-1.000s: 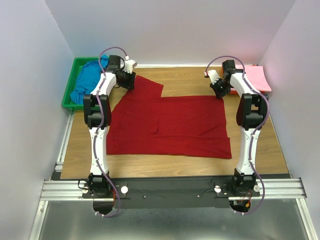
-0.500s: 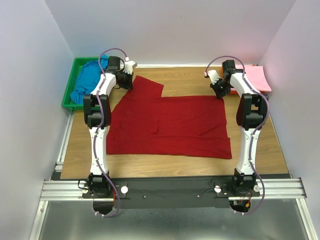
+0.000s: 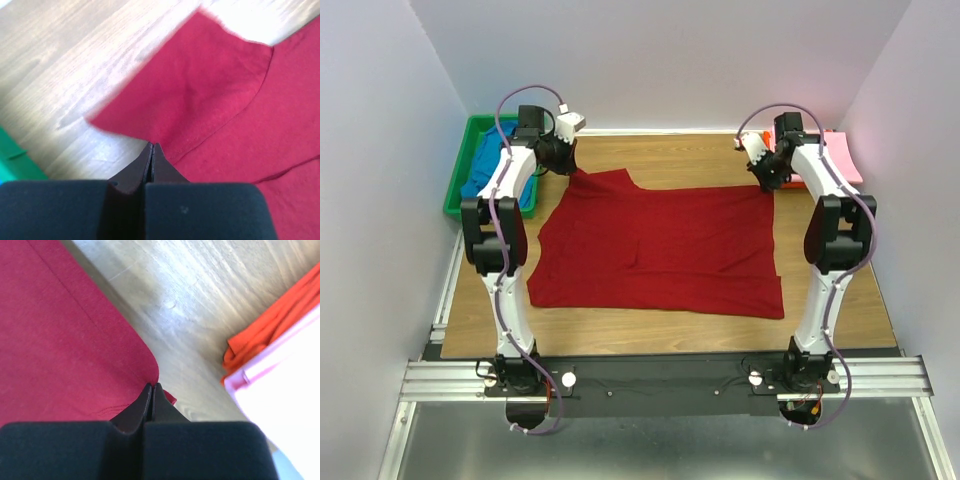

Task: Fold and stack the t-shirts
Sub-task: Fold the tshirt

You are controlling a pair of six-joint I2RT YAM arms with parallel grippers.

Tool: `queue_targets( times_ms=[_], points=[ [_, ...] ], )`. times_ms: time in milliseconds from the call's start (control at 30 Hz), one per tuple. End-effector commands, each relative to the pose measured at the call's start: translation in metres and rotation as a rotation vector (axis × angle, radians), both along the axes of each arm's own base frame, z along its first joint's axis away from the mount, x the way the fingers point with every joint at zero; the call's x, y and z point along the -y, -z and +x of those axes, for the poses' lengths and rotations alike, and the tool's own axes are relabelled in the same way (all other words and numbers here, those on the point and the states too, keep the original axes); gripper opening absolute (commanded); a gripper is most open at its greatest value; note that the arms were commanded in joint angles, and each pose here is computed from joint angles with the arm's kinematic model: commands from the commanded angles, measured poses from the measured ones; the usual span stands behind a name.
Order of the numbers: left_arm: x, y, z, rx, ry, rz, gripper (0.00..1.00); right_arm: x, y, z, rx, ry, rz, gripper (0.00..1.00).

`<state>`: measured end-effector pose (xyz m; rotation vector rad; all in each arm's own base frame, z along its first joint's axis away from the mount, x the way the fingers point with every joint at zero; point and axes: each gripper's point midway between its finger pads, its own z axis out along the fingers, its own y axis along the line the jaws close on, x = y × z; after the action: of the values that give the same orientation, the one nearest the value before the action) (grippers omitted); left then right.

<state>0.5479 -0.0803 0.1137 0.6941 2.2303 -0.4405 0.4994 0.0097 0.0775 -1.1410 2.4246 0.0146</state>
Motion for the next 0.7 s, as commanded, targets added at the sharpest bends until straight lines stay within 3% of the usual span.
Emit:
queue_targets(
  times_ms=[0,333,667],
  points=[
    [0.003,-0.030,-0.021,0.080,0.067,-0.001,0.00,0.007,-0.024,-0.016,0.029,-0.017,-0.029,0.01],
    [0.001,-0.042,-0.088,0.081,0.118,0.031,0.00,0.013,-0.026,-0.073,-0.014,-0.068,-0.072,0.01],
    [-0.007,-0.011,-0.152,0.011,0.126,0.082,0.00,0.010,-0.002,-0.115,-0.097,-0.097,-0.056,0.01]
  ],
)
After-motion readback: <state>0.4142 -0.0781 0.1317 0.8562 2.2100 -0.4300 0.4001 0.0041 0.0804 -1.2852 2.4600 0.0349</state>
